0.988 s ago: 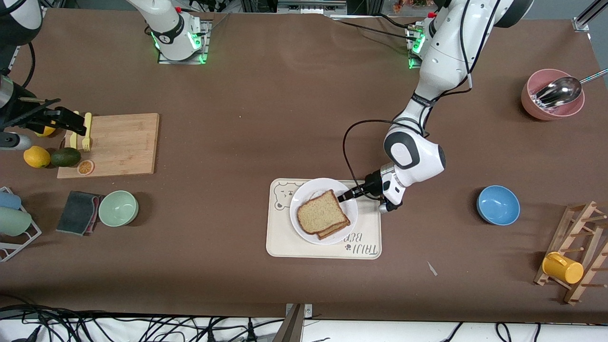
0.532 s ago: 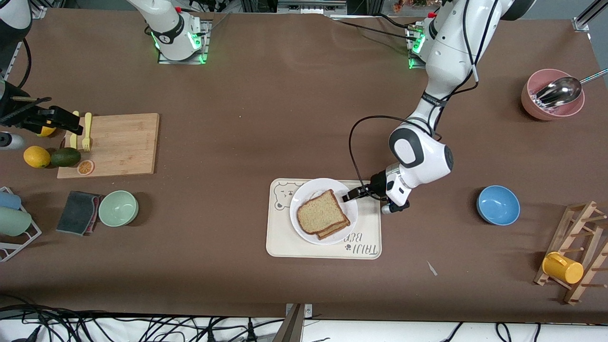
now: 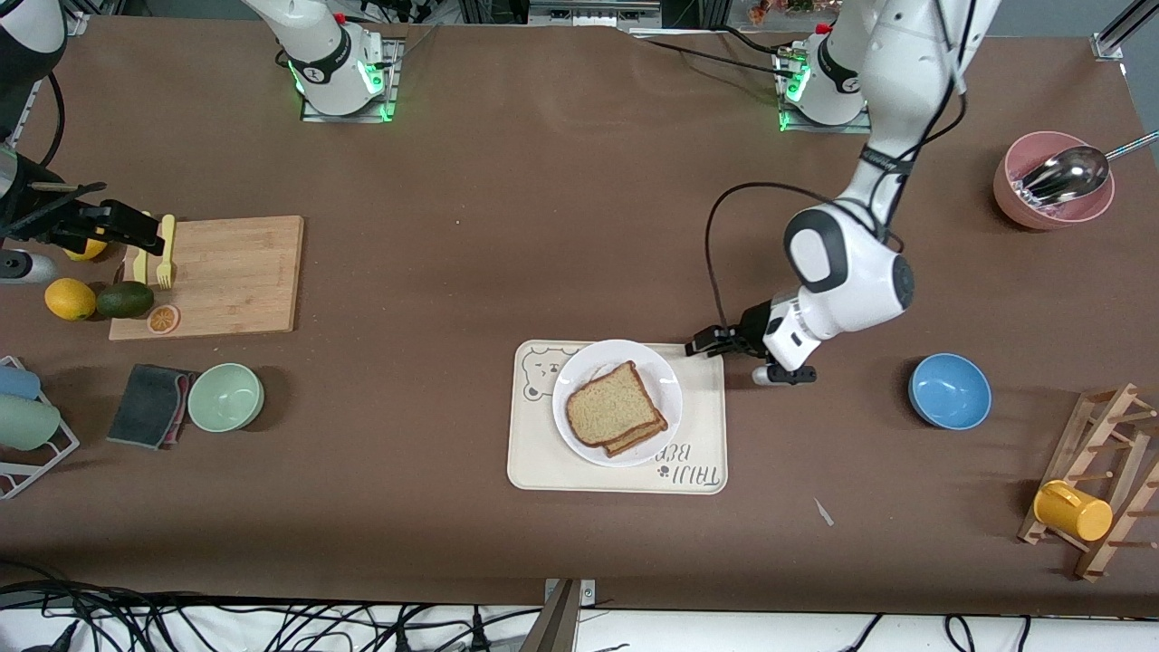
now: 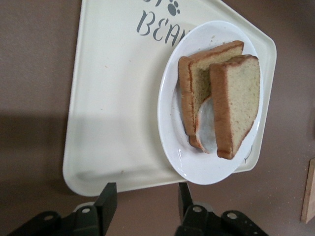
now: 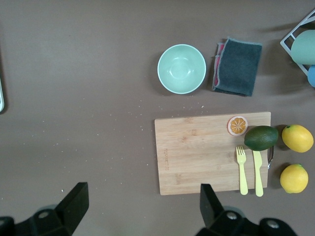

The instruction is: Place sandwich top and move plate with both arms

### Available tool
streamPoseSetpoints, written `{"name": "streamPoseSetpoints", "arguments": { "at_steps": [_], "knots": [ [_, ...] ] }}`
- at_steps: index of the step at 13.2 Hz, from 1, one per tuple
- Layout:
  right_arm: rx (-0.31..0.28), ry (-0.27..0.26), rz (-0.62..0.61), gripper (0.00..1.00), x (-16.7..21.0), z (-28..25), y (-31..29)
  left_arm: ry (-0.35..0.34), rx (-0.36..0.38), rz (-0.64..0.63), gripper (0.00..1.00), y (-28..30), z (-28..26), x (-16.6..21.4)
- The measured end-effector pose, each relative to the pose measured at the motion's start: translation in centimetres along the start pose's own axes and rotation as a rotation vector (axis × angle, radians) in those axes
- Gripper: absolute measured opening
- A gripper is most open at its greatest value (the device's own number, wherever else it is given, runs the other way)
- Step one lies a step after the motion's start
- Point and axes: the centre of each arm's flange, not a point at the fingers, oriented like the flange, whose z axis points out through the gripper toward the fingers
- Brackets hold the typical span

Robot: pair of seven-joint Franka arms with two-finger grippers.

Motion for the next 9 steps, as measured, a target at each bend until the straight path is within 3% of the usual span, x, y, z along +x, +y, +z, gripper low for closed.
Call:
{"name": "streamPoseSetpoints", "arguments": {
  "at_steps": [4, 6, 9],
  "knots": [
    [0.001, 0.004, -0.001, 1.0, 0.0, -0.2, -0.1, -0.016, 0.182, 0.248, 1.0, 1.6, -9.1, -2.1],
    [0.001, -0.003, -0.001, 1.0, -0.1, 0.0, -0.1, 0.007, 0.247, 0.313, 1.0, 1.6, -13.3, -3.9],
    [0.009, -0.003, -0.006, 1.0, -0.3, -0.1, -0.4, 0.053, 0.252, 0.31, 1.0, 0.9, -17.5, -6.2]
  ]
}}
